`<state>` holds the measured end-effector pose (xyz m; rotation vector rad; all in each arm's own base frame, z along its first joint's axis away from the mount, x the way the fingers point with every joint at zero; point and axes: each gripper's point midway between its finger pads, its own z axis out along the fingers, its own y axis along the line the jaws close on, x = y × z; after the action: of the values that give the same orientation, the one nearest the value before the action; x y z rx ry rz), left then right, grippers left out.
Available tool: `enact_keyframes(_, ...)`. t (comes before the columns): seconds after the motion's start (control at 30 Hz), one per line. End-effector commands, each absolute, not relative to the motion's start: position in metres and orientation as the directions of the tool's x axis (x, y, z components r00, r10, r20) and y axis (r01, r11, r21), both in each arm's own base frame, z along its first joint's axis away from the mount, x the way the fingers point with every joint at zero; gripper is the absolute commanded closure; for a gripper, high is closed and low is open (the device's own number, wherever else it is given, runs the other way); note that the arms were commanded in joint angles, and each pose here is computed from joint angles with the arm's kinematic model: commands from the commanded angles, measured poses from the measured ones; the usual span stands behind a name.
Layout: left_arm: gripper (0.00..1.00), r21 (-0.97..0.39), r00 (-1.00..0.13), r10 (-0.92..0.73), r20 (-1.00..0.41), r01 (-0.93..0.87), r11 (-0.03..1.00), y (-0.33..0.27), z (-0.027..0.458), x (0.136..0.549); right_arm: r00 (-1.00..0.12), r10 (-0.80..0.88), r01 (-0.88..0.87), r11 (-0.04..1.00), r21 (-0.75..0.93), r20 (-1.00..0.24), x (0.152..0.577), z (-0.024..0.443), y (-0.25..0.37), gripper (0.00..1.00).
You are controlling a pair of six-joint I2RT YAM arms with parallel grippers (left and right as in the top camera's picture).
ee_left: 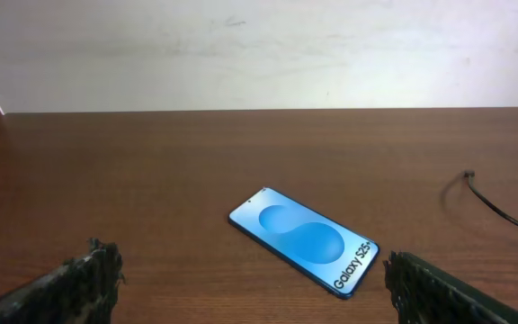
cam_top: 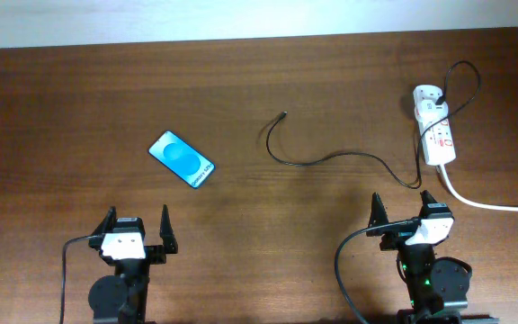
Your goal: Plug charger to phone and switch on socket
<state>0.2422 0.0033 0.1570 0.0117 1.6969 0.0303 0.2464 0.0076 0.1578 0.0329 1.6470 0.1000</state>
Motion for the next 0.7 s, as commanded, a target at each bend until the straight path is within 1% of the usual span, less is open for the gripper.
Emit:
enact_keyframes(0.0,0.01,0.041,-0.124,0.041,-0.991,0.006,0.999,0.001,0.155,0.242,-0.080,0.085,-0.040,0.995,0.088,-0.993,0.246,0.156,0.008,0.01)
enact_keyframes(0.3,0.01,0.041,-0.124,0.041,-0.991,0.006,0.999,0.001,0.155,0.242,-0.080,0.085,-0.040,0.995,0.088,-0.993,0.246,0.156,0.008,0.02)
enact_keyframes(0.4,0.01,-0.012,-0.124,-0.008,-0.992,0.027,1.000,-0.004,0.155,0.242,-0.080,0.085,-0.040,0.995,0.088,-0.993,0.246,0.156,0.008,0.02)
enact_keyframes(0.53,0.01,-0.033,-0.115,-0.017,-0.993,0.139,0.990,-0.024,0.162,0.240,-0.080,0.085,-0.040,0.995,0.088,-0.993,0.246,0.156,0.009,0.02)
enact_keyframes(0.57,0.01,-0.057,-0.115,-0.039,-0.993,0.155,0.986,-0.027,0.166,0.239,-0.080,0.085,-0.040,0.995,0.088,-0.993,0.246,0.156,0.008,0.02)
enact_keyframes(0.6,0.01,-0.094,-0.117,-0.076,-0.990,0.151,0.984,-0.027,0.171,0.237,-0.080,0.085,-0.040,0.995,0.088,-0.993,0.246,0.156,0.008,0.02)
enact_keyframes(0.67,0.01,-0.095,-0.123,-0.076,-0.989,0.151,0.984,-0.027,0.181,0.235,-0.080,0.085,-0.040,0.995,0.088,-0.993,0.246,0.156,0.009,0.01)
